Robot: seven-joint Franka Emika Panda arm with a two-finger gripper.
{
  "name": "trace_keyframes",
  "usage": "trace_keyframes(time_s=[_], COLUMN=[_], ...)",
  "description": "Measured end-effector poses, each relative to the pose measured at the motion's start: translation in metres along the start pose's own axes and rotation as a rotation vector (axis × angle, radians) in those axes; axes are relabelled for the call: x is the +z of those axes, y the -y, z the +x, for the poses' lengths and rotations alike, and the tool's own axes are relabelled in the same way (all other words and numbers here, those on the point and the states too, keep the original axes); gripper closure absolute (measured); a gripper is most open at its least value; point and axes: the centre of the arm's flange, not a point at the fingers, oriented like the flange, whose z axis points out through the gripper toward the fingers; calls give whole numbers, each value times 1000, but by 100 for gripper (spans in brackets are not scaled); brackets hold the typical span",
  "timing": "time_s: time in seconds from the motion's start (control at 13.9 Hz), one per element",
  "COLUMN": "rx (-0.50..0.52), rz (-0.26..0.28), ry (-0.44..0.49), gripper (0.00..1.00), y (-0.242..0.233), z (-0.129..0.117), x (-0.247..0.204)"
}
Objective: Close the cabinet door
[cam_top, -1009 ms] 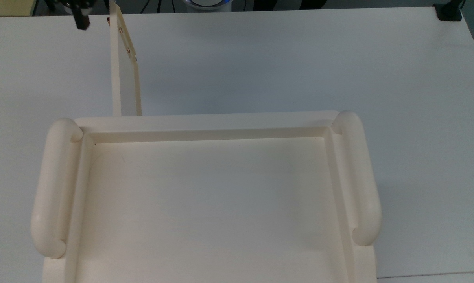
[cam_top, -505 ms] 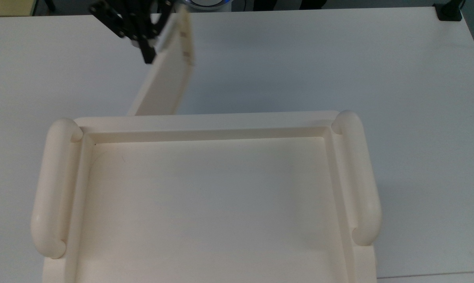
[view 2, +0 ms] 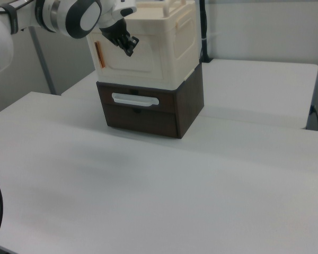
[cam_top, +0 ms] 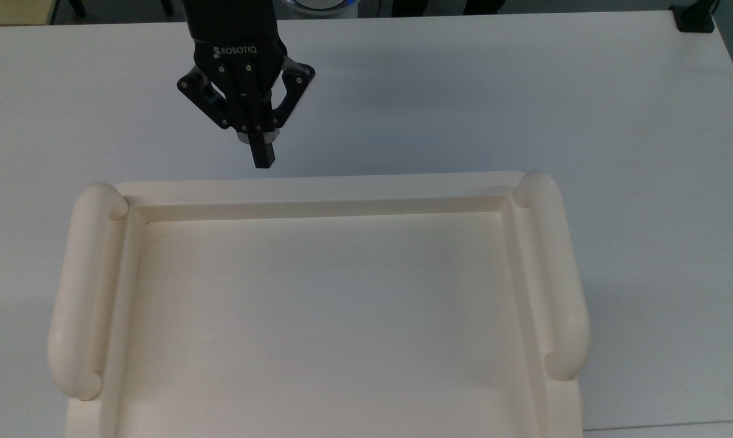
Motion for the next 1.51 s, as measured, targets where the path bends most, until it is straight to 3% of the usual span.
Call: trace_keyframes(time_s=[0.22,0.43,0.72,1.01,1.15,1.3,1.51], rx=[-4,-31,-87,-157,-178,-200,-211], rz=[5,-37,-136,-196,-193,-222,-229], ry=[-19,12,206,432,469,537,574], gripper=[99,99,99,99,99,99,91], y=[7,5,-4,-11,-12,-16,-11], z=[1,-6,-33,-61,-71,-88,-98], x=[5,15,29,3,-9,-20,-32])
